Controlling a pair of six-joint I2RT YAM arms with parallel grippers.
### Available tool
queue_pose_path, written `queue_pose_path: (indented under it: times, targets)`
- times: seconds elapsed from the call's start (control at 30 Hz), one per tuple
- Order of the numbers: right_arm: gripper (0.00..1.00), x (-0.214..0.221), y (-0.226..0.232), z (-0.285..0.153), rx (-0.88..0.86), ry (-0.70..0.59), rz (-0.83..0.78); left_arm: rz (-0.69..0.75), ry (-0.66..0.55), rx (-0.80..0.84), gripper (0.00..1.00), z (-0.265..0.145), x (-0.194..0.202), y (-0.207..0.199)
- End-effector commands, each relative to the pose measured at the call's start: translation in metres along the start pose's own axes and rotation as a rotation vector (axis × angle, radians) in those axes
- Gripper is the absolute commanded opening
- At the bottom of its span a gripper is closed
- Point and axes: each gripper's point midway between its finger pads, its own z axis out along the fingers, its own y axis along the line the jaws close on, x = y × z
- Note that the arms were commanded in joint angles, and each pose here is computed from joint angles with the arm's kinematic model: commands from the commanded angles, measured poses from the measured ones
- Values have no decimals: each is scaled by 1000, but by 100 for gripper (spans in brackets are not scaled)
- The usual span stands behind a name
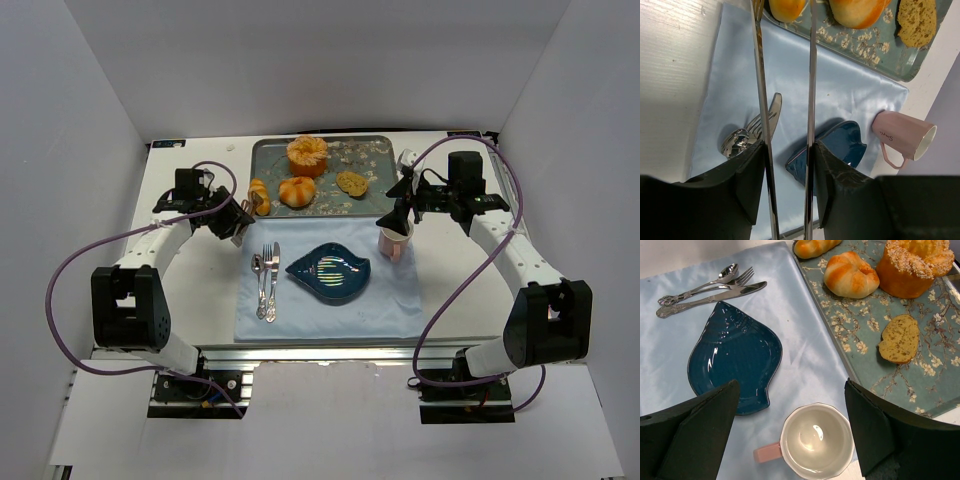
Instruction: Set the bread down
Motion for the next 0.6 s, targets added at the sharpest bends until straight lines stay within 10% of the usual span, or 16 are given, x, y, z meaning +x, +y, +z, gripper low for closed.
queue_pose_path:
  times: [0.0, 0.57]
  targets:
    - [89, -15, 2, -5, -4, -44, -37, 39, -31, 49, 51, -2, -11, -17]
    - [90, -21, 9, -11, -3, -58, -43, 88, -73, 159, 11, -23, -13, -43]
